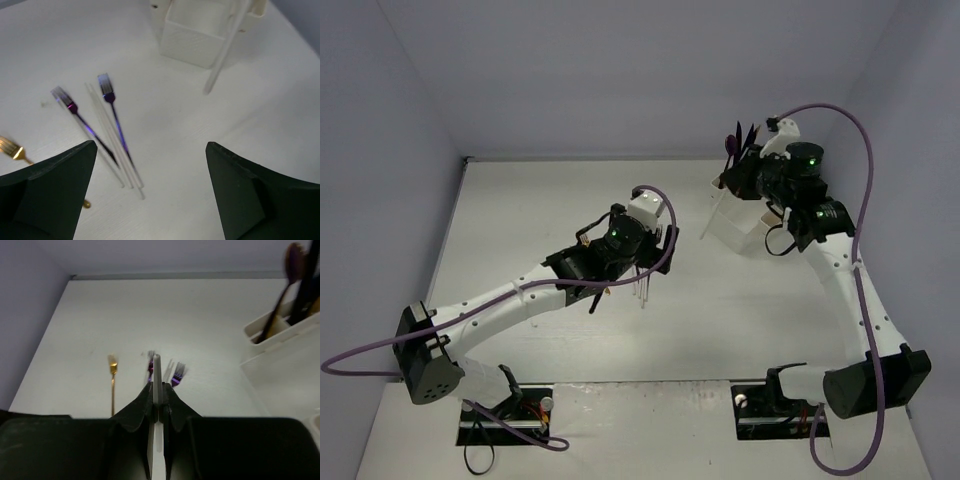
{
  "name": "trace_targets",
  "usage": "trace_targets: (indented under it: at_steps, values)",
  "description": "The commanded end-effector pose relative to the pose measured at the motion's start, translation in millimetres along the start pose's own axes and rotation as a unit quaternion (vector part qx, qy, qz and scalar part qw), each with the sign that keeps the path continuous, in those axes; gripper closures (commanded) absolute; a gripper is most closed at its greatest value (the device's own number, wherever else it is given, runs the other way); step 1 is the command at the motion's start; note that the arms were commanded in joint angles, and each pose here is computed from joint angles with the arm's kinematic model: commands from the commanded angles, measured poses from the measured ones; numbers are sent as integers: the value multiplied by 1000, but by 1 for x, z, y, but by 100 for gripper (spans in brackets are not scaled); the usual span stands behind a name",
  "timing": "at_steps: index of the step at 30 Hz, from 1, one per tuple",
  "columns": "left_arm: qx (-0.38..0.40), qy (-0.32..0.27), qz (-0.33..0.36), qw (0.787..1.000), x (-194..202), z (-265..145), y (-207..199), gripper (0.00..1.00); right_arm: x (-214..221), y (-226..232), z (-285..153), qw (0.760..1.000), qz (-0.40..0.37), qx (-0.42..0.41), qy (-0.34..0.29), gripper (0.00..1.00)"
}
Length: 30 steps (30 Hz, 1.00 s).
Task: Sort the eating utensils into containers
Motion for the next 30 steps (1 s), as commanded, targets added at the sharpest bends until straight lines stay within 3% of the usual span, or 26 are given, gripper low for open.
trace_targets:
  at_steps: [1,8,17,30]
  values:
    - [-61,26,-46,997,18,-12,44,8,-80,-48,-19,987,-43,95,-122,100]
    - [-123,120,-96,980,82,-30,95,7,-142,-139,-49,943,-69,262,-193,100]
    - [-153,141,-118,971,115,-55,115,7,-189,-192,-58,902,-84,339,-253,100]
    - [-151,150,-120,970,126,-55,117,7,-179,-226,-11,916,-64,314,-240,100]
Point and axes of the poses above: each gripper's point midway between its finger pads, its own z axis out along the fingers, its own y axis along the line the jaws close on, x = y × z, the point moved 1 cm from there along -z, back along the fingers, and after that the axes turned 10 degrees about z, right-handed, at the moved point
